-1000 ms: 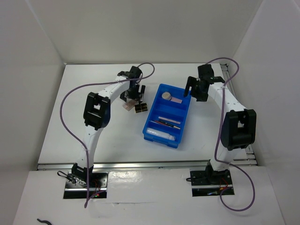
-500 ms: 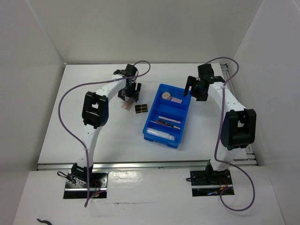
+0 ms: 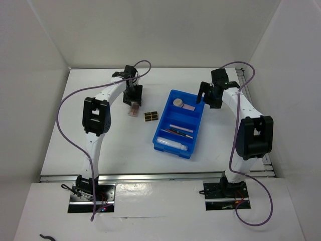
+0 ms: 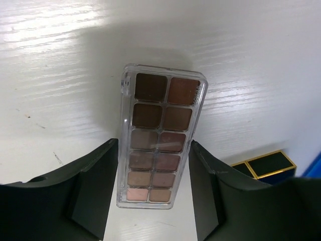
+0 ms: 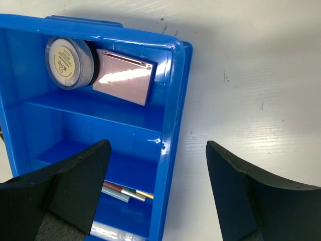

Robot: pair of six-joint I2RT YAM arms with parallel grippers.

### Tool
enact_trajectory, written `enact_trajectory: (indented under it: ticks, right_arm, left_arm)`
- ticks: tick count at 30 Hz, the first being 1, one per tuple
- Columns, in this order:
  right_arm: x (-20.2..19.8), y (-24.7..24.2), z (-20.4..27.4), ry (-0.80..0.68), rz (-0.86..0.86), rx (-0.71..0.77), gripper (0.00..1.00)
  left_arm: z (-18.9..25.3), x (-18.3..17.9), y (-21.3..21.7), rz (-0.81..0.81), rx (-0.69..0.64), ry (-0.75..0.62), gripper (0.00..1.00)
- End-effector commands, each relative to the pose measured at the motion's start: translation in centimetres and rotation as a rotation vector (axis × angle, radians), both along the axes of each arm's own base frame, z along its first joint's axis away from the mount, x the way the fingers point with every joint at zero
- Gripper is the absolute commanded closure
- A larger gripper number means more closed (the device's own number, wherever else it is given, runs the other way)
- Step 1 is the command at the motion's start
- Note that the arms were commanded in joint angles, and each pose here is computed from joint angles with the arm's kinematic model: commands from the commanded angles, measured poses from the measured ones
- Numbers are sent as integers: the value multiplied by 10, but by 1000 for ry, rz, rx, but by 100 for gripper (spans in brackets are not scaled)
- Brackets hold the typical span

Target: Organize the makeup

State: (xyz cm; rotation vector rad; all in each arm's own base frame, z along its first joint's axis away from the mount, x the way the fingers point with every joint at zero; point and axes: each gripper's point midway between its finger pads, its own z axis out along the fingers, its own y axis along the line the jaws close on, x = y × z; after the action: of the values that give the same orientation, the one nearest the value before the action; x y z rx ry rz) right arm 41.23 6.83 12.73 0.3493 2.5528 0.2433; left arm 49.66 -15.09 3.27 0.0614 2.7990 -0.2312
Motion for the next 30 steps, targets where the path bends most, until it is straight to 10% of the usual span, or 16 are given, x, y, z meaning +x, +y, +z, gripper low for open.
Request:
enact_trajectory:
  ticks: [1, 18, 30]
  right_arm:
    - [7, 0, 23, -56, 7, -14, 16]
    - [-34, -26, 70, -182, -95, 12, 16]
    - [-93, -39, 104, -281, -185, 26, 16]
  left_arm:
    - [65, 12, -4, 33, -107, -95, 94]
    - [227, -28, -190, 199, -887, -163, 100]
    - [187, -14, -285, 471, -950, -171, 100]
